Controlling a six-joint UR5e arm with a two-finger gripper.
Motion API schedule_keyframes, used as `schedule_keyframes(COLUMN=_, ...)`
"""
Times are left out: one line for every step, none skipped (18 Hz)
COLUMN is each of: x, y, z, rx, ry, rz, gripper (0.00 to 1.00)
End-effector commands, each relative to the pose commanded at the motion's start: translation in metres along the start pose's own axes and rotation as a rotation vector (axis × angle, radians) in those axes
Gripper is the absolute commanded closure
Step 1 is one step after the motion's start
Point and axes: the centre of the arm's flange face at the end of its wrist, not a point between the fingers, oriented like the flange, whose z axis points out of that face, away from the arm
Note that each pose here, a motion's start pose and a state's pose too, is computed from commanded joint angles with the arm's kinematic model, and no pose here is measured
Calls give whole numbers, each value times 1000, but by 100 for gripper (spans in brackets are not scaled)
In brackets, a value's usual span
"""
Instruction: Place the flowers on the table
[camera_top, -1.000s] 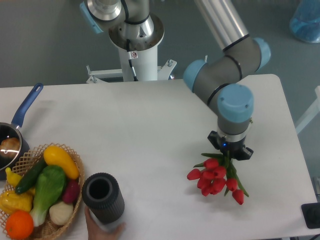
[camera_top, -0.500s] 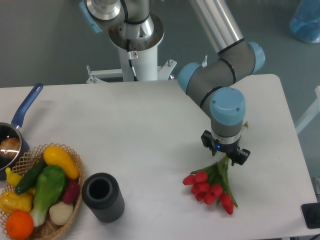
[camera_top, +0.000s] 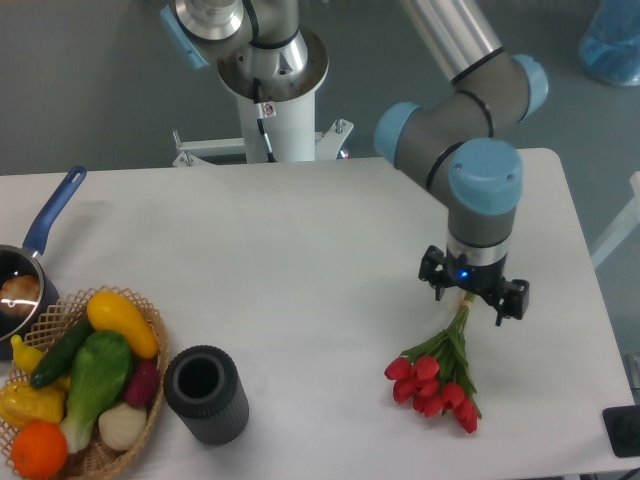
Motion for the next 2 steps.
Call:
schedule_keyframes(x=-4, y=6, z=-3, rx=16, ry=1, rz=-3, gripper=0)
schedule_keyframes(x=-7, y=10, z=-4, rx=29, ry=3, rz=11, gripper=0)
